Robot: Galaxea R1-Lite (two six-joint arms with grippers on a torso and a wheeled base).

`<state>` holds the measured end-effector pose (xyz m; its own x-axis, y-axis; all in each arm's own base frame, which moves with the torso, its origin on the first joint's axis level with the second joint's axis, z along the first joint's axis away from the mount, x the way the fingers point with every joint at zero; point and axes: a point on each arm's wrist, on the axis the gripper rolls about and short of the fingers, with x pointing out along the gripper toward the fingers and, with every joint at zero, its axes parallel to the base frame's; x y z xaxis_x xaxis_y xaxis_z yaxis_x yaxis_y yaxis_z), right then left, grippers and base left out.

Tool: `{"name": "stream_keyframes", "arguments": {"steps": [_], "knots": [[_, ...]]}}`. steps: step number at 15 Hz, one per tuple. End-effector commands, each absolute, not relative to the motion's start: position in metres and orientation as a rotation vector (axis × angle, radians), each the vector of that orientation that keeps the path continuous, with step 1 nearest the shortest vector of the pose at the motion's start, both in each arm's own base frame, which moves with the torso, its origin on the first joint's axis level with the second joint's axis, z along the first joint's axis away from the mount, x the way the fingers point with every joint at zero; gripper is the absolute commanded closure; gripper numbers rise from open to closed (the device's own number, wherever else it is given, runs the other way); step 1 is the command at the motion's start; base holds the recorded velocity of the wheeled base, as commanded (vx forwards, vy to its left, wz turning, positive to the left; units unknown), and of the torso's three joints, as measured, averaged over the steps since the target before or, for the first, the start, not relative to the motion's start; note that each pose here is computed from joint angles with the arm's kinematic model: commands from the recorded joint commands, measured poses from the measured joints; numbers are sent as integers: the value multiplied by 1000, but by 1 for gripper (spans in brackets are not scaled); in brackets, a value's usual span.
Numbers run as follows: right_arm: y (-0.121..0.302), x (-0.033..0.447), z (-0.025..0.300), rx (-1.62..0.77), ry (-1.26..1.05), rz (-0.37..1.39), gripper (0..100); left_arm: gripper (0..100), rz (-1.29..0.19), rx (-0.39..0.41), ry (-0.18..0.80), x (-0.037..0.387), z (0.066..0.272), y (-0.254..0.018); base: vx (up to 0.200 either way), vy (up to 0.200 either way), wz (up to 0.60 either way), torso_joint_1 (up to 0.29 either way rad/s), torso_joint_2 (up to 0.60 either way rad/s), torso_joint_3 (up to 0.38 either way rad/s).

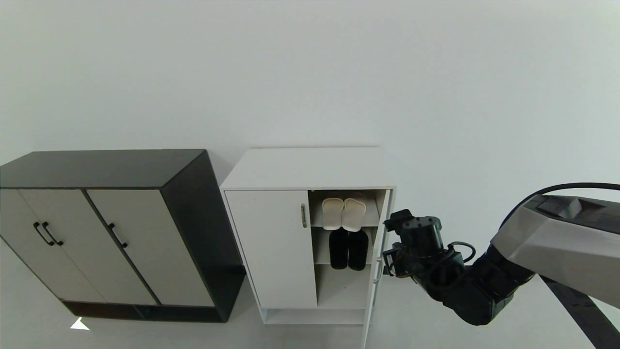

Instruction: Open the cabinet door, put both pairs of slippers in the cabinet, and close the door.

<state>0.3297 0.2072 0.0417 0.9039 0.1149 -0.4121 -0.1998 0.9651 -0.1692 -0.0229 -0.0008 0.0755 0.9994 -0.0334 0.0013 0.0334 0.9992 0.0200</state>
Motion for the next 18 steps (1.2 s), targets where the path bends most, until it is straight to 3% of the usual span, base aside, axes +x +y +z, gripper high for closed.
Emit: {"name": "stream_keyframes", "arguments": {"steps": [1,6,11,14,18], "knots": [[213,337,30,-198,428,170,100,100,-34,20,0,-23,75,-1,0,0,0,0,0,0],[231,363,21,-116,386,173,100,100,-34,20,0,-23,75,-1,0,0,0,0,0,0],[240,368,42,90,260,277,100,100,-34,20,0,-23,75,-1,0,0,0,0,0,0],[228,351,47,109,240,393,100,100,-34,20,0,-23,75,-1,0,0,0,0,0,0],[205,323,25,20,265,553,100,100,-34,21,0,-23,75,-1,0,0,0,0,0,0]]}}
